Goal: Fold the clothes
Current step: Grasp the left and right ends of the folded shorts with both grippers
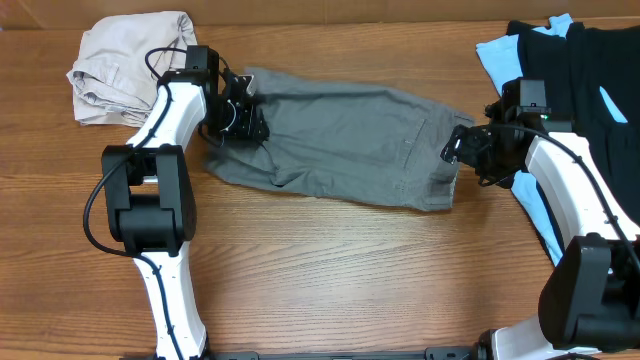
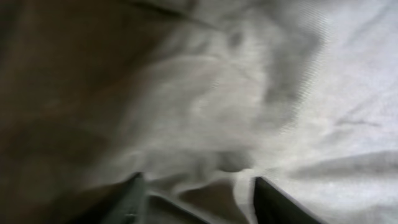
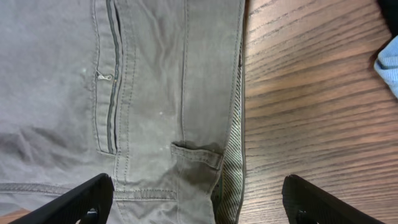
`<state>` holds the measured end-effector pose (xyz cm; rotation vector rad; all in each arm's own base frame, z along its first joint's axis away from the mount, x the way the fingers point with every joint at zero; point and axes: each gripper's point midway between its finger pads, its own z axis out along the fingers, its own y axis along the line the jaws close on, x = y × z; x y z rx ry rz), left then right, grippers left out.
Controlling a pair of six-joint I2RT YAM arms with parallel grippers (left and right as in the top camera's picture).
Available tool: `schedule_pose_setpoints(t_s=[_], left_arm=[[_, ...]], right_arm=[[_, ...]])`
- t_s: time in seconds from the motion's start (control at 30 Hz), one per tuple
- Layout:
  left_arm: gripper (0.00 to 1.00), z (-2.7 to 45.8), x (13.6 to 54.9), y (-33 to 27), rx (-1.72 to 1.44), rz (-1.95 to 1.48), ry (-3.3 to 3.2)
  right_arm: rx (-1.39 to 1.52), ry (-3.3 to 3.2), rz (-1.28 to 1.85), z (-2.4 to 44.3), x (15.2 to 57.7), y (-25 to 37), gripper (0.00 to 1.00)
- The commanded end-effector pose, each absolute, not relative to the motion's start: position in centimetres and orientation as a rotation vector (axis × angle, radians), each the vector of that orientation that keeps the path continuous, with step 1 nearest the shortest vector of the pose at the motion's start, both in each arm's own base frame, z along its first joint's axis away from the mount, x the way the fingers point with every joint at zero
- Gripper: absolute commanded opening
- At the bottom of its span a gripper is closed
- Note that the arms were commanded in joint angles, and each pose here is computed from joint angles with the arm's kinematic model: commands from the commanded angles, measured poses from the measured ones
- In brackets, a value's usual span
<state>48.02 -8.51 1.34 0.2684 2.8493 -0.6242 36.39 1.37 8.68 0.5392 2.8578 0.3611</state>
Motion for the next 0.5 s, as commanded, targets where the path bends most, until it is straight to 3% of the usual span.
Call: schedule_pose_setpoints(t_s=[0.0,0.47], left_arm=[[0.66,0.8,47.5,-9.9,0.340,-0.708,2.849],[0.70,10.5,45.5,-11.7,0.624,-0.928,2.786]], right_arm=[[0.554,2.869,0.372,8.1,36.1,1.4,0.90],[0.578,2.875,0.373,7.8,35.9,1.4,0.91]])
